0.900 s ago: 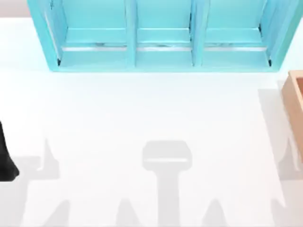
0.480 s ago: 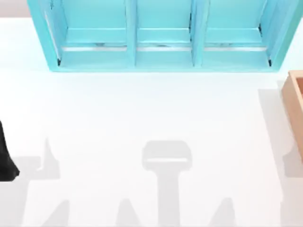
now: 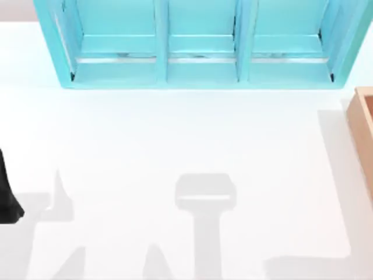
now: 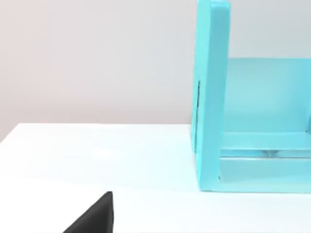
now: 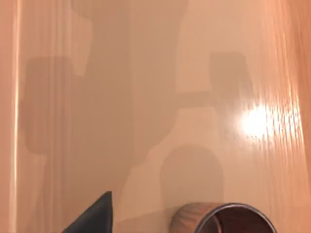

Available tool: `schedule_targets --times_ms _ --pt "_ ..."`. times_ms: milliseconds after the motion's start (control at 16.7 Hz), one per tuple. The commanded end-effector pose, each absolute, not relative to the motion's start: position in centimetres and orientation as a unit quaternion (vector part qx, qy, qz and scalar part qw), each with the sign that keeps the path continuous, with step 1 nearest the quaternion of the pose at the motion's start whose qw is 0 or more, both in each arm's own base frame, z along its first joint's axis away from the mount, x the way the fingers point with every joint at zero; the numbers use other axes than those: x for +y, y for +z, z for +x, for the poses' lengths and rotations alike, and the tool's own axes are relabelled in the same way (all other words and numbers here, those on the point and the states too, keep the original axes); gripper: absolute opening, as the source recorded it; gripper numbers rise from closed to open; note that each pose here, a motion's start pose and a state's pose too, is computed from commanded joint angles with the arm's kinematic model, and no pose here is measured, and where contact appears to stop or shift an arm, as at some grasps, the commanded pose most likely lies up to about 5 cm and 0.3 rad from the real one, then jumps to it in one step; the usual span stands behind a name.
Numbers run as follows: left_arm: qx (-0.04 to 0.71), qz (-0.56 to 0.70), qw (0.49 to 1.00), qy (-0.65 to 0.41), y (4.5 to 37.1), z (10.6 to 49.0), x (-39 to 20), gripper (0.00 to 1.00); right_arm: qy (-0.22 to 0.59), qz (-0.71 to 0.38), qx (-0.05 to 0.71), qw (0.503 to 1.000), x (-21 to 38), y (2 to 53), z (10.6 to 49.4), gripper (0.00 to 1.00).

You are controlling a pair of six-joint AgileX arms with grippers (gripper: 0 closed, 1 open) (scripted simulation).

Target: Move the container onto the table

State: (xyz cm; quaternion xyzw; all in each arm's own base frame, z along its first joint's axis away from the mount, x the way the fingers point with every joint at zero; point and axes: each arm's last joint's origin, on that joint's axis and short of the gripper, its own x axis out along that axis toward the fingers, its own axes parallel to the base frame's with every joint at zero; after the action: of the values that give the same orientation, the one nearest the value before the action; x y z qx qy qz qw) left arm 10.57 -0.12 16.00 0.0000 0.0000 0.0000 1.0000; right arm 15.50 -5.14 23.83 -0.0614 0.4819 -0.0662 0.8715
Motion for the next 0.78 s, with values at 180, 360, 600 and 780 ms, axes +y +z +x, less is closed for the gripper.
schedule_targets --times_ms 180,360,600,780 --pt "0.000 0.000 1.000 0.000 16.0 10.6 -0.1 1.00 -0.046 -0.040 0.597 0.800 -7.6 24.7 17.8 1.00" --pt "0.000 0.000 1.000 0.000 16.0 10.6 -0.1 1.00 -0.023 -0.016 0.667 0.744 -10.0 25.4 19.5 1.00" --pt "0.000 0.000 1.000 0.000 16.0 10.6 -0.1 1.00 -0.003 0.004 0.707 0.707 -11.9 25.9 20.7 1.00" --pt "0.000 0.000 1.000 0.000 16.0 10.6 -0.1 1.00 -0.003 0.004 0.708 0.706 -12.0 25.9 20.8 1.00"
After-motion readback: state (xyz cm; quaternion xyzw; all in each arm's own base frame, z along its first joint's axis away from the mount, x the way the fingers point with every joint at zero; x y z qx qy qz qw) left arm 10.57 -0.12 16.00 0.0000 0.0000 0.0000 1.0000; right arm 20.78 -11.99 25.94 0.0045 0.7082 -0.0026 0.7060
